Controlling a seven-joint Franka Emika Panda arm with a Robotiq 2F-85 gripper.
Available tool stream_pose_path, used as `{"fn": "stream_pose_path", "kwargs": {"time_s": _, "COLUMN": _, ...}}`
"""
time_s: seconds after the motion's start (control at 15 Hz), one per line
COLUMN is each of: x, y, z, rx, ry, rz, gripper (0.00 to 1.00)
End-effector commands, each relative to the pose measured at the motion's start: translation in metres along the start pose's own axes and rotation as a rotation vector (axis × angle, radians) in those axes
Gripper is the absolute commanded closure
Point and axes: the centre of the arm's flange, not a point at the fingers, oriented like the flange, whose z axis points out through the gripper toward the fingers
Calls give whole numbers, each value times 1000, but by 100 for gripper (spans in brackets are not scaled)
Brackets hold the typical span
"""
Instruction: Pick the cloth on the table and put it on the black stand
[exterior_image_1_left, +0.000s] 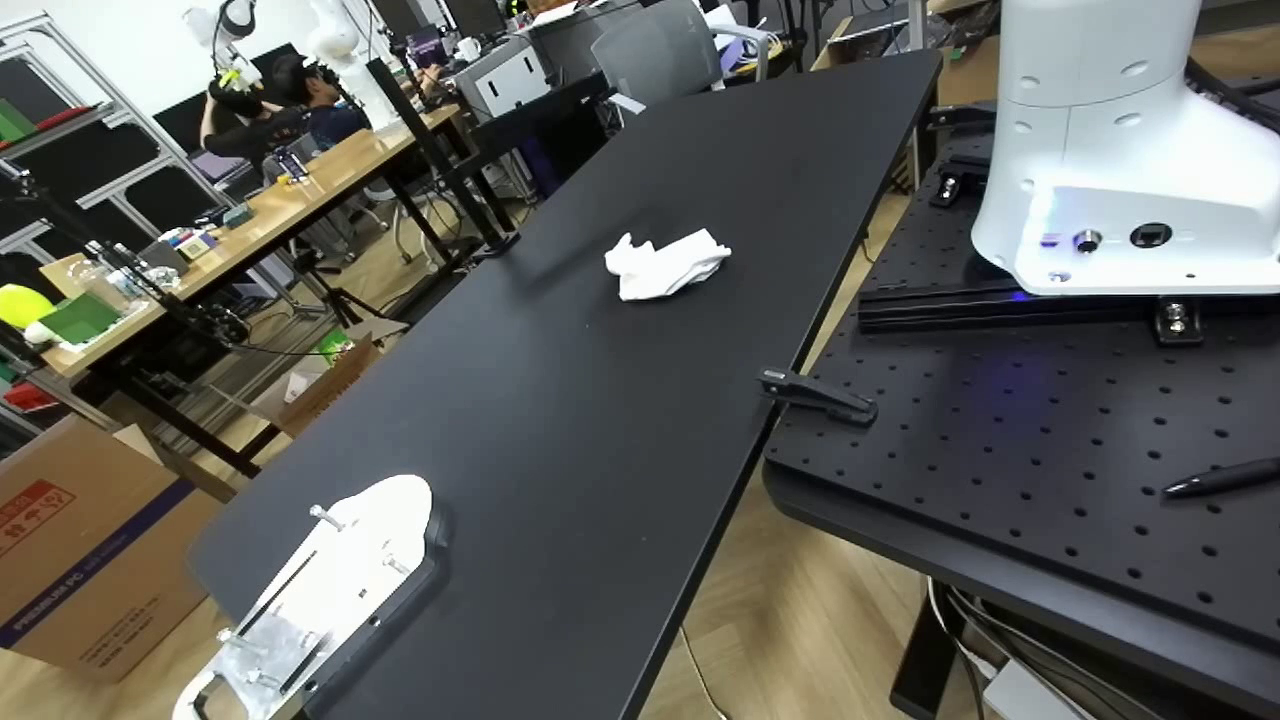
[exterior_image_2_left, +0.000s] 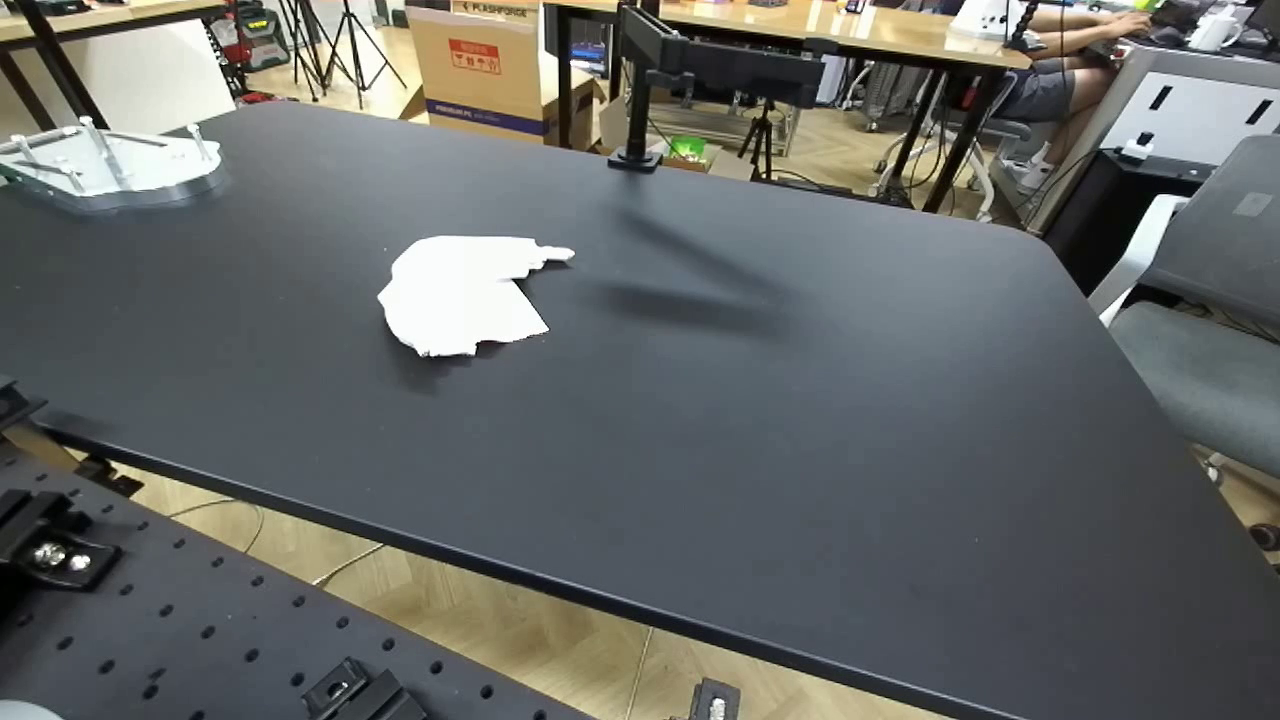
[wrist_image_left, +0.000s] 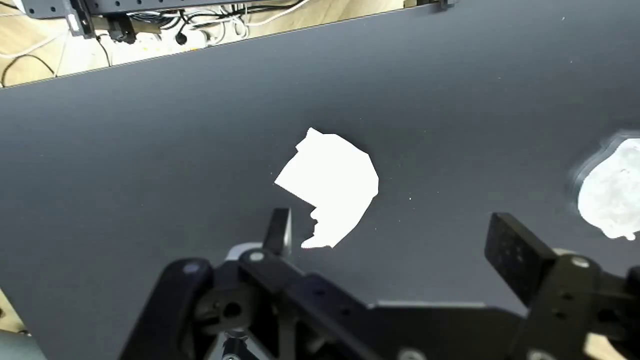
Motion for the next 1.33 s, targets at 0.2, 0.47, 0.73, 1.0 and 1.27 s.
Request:
{"fn": "stream_pose_path", "kwargs": {"time_s": 0.2, "x": 36, "y": 8, "z": 21, "rx": -4, "ry": 159, "rz": 29, "gripper": 0}}
{"fn": "stream_pose_path", "kwargs": {"time_s": 0.47, "x": 81, "y": 23, "z": 73, "rx": 6, "ry": 234, "rz": 0, "gripper": 0}}
{"fn": "stream_pose_path", "kwargs": {"time_s": 0.73, "x": 96, "y": 23, "z": 142, "rx": 29, "ry": 131, "rz": -42, "gripper": 0}}
{"fn": "stream_pose_path", "kwargs": {"time_s": 1.0, "x": 89, "y": 24, "z": 148, "rx": 15, "ry": 118, "rz": -37, "gripper": 0}}
{"fn": "stream_pose_path", "kwargs": {"time_s": 1.27, "x": 98, "y": 17, "z": 173, "rx": -1, "ry": 143, "rz": -71, "gripper": 0}}
